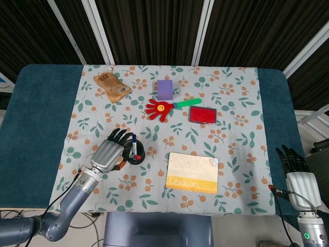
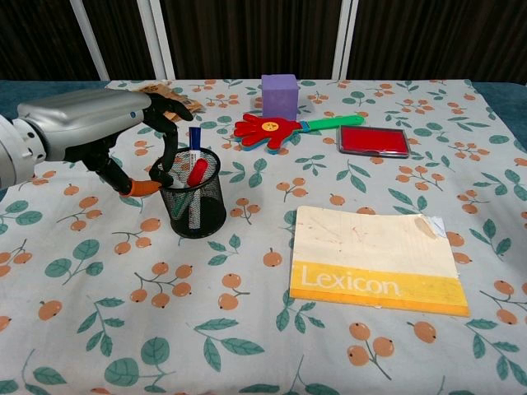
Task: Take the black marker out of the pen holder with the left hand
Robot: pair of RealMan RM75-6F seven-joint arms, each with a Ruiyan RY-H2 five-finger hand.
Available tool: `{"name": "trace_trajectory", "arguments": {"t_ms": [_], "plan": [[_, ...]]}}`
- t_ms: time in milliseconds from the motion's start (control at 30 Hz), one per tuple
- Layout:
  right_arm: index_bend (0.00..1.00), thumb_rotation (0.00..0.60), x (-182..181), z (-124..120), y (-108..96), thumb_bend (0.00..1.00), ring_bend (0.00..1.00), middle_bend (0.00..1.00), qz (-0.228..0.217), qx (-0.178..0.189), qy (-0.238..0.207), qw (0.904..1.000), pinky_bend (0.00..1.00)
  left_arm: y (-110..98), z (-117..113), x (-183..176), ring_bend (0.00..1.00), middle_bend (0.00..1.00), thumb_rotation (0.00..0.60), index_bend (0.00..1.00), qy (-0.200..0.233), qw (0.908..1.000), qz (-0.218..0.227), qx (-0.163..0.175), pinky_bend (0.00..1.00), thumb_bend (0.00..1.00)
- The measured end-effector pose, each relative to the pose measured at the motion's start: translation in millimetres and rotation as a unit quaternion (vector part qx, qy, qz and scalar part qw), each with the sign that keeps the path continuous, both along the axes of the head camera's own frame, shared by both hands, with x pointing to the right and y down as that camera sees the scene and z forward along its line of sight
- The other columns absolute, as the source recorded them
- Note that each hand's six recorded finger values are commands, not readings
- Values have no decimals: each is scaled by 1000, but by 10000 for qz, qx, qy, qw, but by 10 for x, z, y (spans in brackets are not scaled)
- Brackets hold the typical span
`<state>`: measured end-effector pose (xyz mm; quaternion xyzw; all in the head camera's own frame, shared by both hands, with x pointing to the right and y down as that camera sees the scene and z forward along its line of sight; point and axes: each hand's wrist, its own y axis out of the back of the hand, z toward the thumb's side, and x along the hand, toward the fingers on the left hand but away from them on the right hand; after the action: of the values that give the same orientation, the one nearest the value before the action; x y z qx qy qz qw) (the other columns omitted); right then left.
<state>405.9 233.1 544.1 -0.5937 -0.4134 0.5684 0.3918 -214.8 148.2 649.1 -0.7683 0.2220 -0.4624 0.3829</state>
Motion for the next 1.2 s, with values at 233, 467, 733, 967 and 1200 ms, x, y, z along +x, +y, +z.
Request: {"name": "trace_trajectory", "arguments": {"t_ms": [233, 467, 733, 967, 1200], "plan": [[14, 600, -4, 2, 0, 28, 0, 0, -3, -4, 1, 10000, 150, -1, 1, 19, 0, 103, 600, 549, -13, 10000, 17, 15, 0, 301], [15, 600, 1, -1, -2, 28, 0, 0, 5, -1, -2, 10000, 150, -30, -30, 25, 0, 109, 600, 571, 51, 10000, -21, 34, 0, 385], [15, 600, -2, 5, 0, 28, 0, 0, -1, -10, 5, 10000, 150, -97, -299, -44, 0, 109, 600, 571, 388, 9991, -170, 27, 0, 391], [15, 600, -13, 12, 3, 29, 0, 0, -8, -17, 27, 10000, 151, -236, -670, -344, 0, 112, 600, 574, 800, 9952, -547, 117, 0, 391], [15, 600, -29, 32, 6, 28, 0, 0, -19, -38, 50, 10000, 150, -315, -924, -850, 0, 113, 600, 576, 1204, 9863, -1120, 132, 0, 391]]}}
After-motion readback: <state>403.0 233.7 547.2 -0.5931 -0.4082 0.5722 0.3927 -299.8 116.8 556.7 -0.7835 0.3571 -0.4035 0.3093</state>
